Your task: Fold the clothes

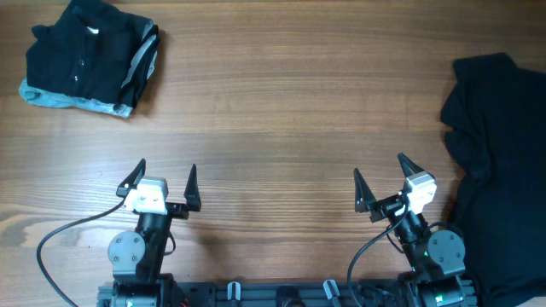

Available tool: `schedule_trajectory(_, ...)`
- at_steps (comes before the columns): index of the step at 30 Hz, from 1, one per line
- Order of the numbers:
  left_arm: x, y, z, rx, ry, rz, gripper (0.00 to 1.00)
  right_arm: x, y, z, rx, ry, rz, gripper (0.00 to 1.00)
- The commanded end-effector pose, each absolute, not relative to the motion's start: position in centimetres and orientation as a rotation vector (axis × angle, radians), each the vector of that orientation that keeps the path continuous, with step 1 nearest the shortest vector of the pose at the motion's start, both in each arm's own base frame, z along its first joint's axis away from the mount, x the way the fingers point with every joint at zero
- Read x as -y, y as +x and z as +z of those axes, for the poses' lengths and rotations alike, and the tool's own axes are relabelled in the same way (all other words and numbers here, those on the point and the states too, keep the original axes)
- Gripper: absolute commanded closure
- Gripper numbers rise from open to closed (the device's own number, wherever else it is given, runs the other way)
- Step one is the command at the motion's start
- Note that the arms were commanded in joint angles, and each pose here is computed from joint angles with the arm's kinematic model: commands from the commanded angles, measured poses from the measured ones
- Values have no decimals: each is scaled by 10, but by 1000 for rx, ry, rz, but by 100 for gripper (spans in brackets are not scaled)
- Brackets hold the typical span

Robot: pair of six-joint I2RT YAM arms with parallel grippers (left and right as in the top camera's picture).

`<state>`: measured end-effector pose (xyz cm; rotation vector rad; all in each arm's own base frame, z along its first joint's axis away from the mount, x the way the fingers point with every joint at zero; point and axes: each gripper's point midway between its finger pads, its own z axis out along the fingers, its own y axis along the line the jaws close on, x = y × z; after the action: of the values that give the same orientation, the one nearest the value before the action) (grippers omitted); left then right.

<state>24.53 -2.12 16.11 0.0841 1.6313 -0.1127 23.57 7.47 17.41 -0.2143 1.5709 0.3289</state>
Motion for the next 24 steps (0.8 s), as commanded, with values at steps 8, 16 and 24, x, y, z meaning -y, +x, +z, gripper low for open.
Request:
schedule_trajectory(8, 22, 245, 159, -1634, 81, -126, 0, -79, 234, 174, -1577, -201, 387, 0)
schedule_trajectory(16, 31, 239, 200, -1547, 65, -229, 0, -103, 215, 205, -1595, -176, 670, 0)
schedule_trajectory(24, 32, 258, 281, -1806, -104, -358, 0, -102, 246, 211, -2141, -63, 607, 0)
